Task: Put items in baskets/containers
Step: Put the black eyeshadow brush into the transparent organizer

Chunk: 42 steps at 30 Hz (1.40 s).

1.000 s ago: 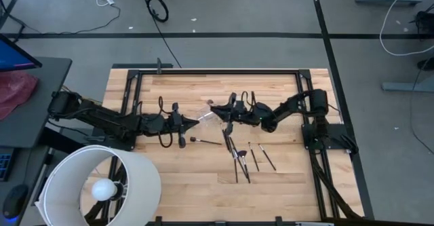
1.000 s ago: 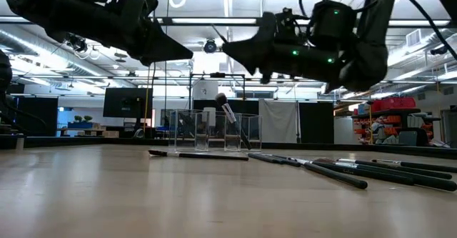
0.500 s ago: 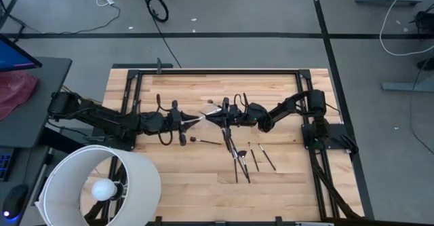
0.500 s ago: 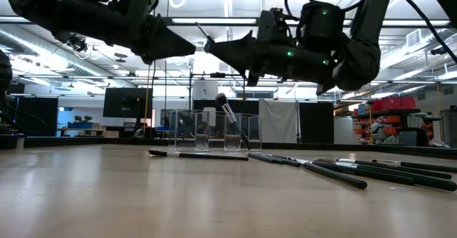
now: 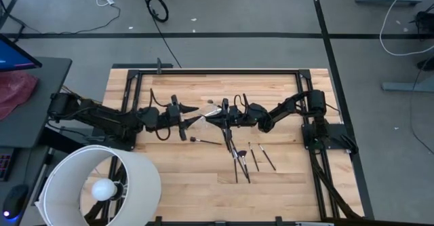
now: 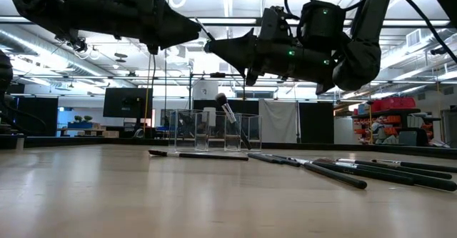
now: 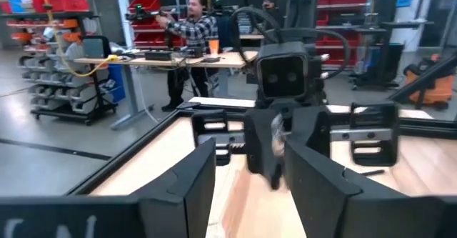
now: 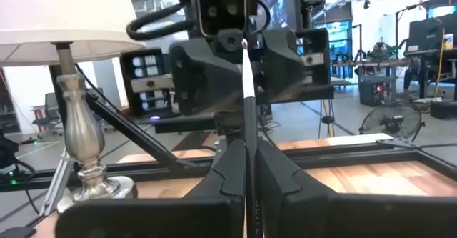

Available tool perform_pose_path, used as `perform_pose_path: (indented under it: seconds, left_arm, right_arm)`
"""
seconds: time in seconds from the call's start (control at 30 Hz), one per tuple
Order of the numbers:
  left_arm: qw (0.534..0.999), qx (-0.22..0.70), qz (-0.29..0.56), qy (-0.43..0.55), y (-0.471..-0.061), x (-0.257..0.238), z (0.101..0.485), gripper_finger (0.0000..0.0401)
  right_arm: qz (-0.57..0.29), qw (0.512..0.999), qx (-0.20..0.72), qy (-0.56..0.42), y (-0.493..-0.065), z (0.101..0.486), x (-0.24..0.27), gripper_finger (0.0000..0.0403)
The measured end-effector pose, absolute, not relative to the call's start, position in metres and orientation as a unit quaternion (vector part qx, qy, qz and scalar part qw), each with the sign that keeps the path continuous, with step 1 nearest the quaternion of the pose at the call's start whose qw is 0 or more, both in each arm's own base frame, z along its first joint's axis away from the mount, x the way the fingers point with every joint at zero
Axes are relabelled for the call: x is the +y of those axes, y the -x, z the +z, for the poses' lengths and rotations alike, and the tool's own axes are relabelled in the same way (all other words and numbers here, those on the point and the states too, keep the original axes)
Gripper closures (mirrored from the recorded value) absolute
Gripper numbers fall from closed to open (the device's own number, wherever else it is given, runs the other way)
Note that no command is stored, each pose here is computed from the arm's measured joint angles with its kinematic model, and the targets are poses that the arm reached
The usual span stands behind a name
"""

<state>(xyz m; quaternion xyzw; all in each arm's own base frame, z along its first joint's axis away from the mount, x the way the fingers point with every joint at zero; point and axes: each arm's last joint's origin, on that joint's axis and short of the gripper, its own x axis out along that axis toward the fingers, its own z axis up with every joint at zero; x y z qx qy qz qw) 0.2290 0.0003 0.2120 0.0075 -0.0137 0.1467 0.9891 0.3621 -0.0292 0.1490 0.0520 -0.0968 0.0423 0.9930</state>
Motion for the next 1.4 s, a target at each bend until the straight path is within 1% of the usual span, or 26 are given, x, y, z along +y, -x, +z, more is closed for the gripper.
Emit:
perform_pose_path:
  seconds: [0.13,0.27,0.37,0.6,0.7,0.87,1.17,1.4]
  left_arm:
    - [0.989,-0.013,0.146,-0.022,-0.229,0.0,0.212,0.0235]
    - [0.992,-0.012,0.12,-0.026,-0.229,-0.001,0.212,0.0234]
    - [0.992,-0.017,0.119,-0.029,-0.229,-0.001,0.213,0.0234]
    - [0.992,-0.029,0.122,-0.031,-0.229,-0.001,0.216,0.0234]
    - [0.992,-0.028,0.122,-0.031,-0.229,-0.001,0.215,0.0239]
    - [0.992,-0.027,0.122,-0.031,-0.229,-0.001,0.215,0.0259]
    - [0.991,-0.046,0.122,-0.028,-0.229,-0.001,0.219,0.0308]
    - [0.991,-0.048,0.123,-0.029,-0.229,-0.002,0.219,0.0357]
  right_arm:
    - [0.042,0.993,-0.096,-0.052,-0.362,0.149,-0.029,0.039]
    - [0.028,0.992,-0.114,-0.045,-0.361,0.152,-0.03,0.039]
    - [0.03,0.992,-0.117,-0.047,-0.363,0.154,-0.031,0.039]
    - [0.031,0.996,-0.075,-0.048,-0.381,0.157,-0.033,0.039]
    - [0.03,0.996,-0.075,-0.032,-0.385,0.161,-0.032,0.039]
    - [0.031,0.993,-0.114,-0.021,-0.384,0.168,-0.032,0.039]
    - [0.031,0.994,-0.107,-0.021,-0.384,0.167,-0.032,0.039]
    - [0.032,0.994,-0.107,-0.02,-0.384,0.167,-0.032,0.0389]
